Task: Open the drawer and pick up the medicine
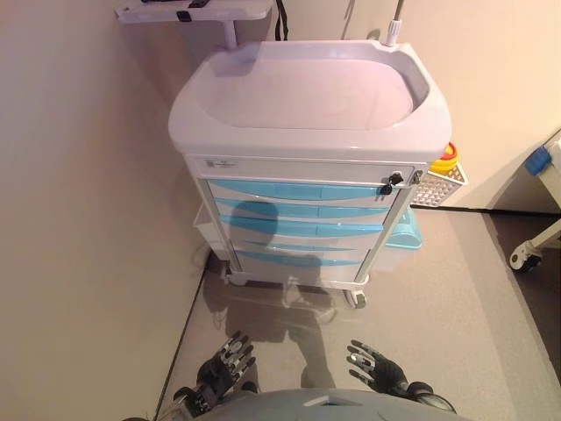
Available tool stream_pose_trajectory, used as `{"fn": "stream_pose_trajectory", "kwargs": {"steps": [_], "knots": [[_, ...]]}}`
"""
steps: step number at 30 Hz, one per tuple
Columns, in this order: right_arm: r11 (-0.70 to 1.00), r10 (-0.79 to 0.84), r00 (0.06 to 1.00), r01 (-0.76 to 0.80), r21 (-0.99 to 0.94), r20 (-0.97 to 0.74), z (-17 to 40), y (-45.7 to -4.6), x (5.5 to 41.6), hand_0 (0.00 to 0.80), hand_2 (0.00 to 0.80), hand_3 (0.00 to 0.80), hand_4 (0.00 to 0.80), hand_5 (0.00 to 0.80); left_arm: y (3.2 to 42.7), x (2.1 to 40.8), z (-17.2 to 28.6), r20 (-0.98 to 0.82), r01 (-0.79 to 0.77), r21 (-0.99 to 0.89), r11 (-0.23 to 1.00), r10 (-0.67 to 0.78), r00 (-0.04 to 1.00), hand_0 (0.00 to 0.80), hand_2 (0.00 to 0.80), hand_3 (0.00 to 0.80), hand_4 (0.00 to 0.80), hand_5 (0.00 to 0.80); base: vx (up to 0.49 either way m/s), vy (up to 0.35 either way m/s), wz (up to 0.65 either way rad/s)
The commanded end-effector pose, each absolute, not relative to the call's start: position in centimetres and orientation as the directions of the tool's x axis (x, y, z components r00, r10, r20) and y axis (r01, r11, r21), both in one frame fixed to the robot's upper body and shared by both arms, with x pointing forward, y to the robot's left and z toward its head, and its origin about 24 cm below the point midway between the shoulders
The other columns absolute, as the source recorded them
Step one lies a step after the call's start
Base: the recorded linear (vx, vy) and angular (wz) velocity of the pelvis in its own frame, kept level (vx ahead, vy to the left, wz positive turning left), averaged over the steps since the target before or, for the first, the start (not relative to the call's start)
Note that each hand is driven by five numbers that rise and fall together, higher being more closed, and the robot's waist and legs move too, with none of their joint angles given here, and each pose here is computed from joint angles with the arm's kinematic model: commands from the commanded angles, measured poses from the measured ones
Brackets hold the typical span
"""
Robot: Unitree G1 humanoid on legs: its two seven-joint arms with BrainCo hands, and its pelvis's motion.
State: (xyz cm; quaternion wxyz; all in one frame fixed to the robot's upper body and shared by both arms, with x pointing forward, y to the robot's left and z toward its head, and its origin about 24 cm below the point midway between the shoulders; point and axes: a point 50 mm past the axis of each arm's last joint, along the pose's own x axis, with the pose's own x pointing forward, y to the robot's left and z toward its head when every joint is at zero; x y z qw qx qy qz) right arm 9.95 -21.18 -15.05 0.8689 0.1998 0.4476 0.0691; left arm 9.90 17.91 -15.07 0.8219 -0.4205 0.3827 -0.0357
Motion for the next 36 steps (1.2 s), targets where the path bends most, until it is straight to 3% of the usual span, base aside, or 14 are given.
{"fn": "stream_pose_trajectory", "kwargs": {"steps": [1,12,21,31,36], "knots": [[0.893,0.307,0.685,0.032,0.448,-0.661,-14.1,-20.4,12.9,0.000,0.000,0.000,0.000,0.000,16.7,12.0,-14.4,-0.493,-0.227,-0.813,0.536,-0.427,0.758,0.000,0.000,0.000,0.000,0.000,0.022,0.046,0.02],[0.884,0.286,0.787,0.005,0.468,-0.547,-12.5,-20.3,16.0,0.000,0.000,0.000,0.000,0.000,14.8,18.3,-10.8,-0.138,-0.009,-0.962,0.274,-0.455,0.880,0.000,0.000,0.000,0.000,0.000,-0.115,0.022,0.04],[0.882,0.312,0.801,-0.046,0.468,-0.511,-11.5,-19.7,17.7,0.000,0.000,0.000,0.000,0.000,13.3,23.8,-6.7,0.116,0.148,-0.987,0.057,-0.375,0.920,0.000,0.000,0.000,0.000,0.000,-0.037,0.038,-0.09],[0.879,0.353,0.793,-0.099,0.467,-0.496,-10.7,-19.2,18.8,0.000,0.000,0.000,0.000,0.000,12.8,29.0,-1.0,0.351,0.353,-0.935,-0.048,-0.294,0.889,0.000,0.000,0.000,0.000,0.000,0.014,0.022,-0.07],[0.874,0.370,0.787,-0.115,0.471,-0.494,-10.5,-19.2,18.9,0.000,0.000,0.000,0.000,0.000,13.5,31.5,2.1,0.418,0.423,-0.905,-0.038,-0.258,0.871,0.000,0.000,0.000,0.000,0.000,0.043,0.021,-0.08]]}}
